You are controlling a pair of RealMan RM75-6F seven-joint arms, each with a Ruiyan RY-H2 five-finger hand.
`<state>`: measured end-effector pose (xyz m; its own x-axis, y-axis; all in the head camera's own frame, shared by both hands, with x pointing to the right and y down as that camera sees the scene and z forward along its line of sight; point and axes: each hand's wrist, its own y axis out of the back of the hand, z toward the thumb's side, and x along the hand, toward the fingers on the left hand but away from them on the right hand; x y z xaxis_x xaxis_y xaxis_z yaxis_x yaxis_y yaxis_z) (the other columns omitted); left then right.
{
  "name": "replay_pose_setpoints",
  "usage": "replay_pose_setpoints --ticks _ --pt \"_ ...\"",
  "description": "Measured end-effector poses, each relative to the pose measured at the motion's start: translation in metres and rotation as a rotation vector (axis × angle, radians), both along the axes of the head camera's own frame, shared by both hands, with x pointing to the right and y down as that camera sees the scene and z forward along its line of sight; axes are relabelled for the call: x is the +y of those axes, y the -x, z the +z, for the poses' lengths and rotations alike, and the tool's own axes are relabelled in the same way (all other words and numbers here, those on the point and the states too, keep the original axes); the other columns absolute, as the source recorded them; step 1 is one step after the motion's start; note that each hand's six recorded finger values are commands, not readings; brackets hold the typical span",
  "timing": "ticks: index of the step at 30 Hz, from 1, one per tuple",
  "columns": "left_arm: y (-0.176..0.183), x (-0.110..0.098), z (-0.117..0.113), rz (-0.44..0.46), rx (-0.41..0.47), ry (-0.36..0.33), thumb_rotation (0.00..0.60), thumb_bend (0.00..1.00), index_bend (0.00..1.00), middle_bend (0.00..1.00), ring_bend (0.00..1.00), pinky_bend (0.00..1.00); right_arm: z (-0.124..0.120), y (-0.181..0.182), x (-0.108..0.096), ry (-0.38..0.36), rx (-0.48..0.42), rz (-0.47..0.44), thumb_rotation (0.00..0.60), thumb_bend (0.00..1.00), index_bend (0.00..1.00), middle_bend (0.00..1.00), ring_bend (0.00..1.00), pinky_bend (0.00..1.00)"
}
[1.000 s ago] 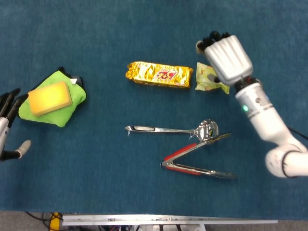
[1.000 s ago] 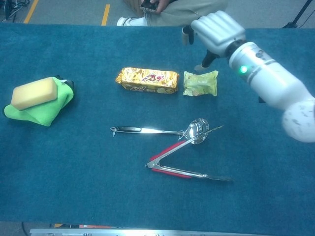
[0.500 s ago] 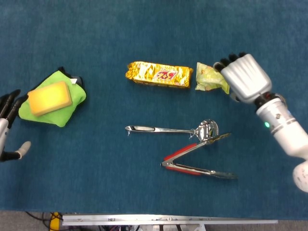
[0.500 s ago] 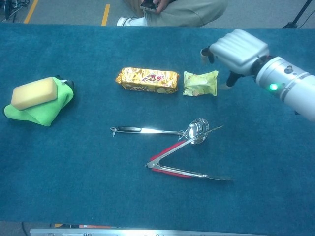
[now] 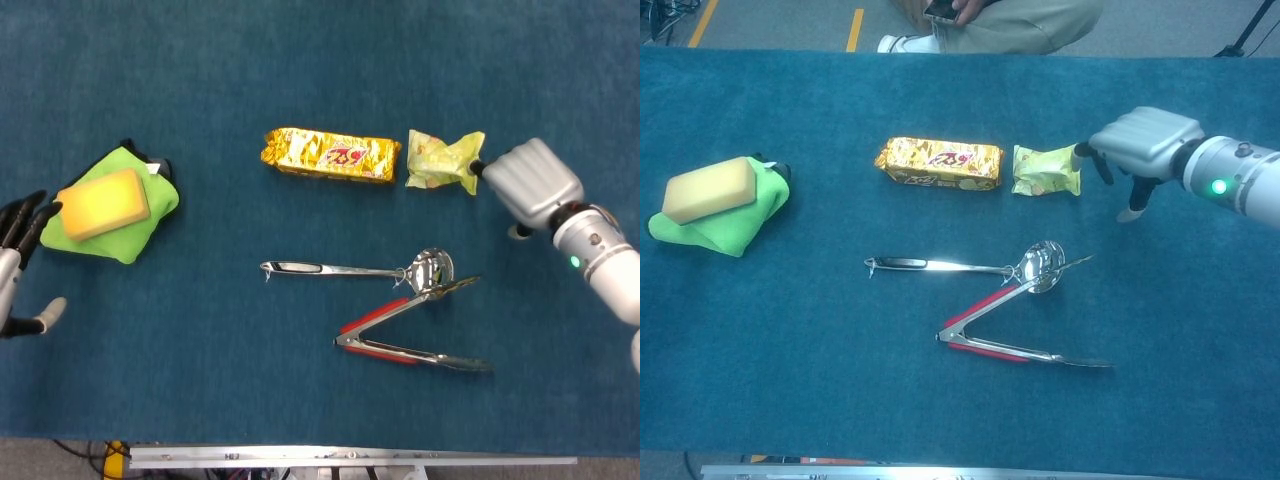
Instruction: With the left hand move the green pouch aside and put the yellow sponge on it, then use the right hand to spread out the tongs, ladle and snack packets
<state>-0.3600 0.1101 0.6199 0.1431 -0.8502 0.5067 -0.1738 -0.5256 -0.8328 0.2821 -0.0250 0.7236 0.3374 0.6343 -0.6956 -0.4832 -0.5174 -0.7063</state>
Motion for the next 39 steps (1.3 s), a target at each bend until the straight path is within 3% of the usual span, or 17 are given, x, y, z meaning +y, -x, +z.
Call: replay_pose_setpoints --ticks 12,17,31,39 --pt "0.003 0.002 -0.002 -0.008 0.000 -0.002 0.600 0.27 0.00 0.00 0.00 0.15 0.023 0.015 -0.001 0.080 0.064 -0.014 0.600 0.00 0.14 0.50 0.43 0.54" --pt "0.005 0.002 -0.003 -0.016 -0.003 -0.003 0.600 0.27 0.00 0.00 0.00 0.15 0.027 0.028 -0.008 0.060 0.054 -0.003 0.600 0.00 0.11 0.43 0.35 0.49" --pt "0.011 0.004 -0.003 -0.032 -0.006 -0.005 0.600 0.27 0.00 0.00 0.00 0.15 0.031 0.061 -0.045 -0.027 -0.045 0.109 0.600 0.00 0.04 0.35 0.24 0.41" --pt "0.011 0.002 -0.003 -0.031 -0.004 -0.010 0.600 0.27 0.00 0.00 0.00 0.14 0.032 0.072 -0.052 -0.073 -0.080 0.144 0.600 0.00 0.00 0.25 0.14 0.29"
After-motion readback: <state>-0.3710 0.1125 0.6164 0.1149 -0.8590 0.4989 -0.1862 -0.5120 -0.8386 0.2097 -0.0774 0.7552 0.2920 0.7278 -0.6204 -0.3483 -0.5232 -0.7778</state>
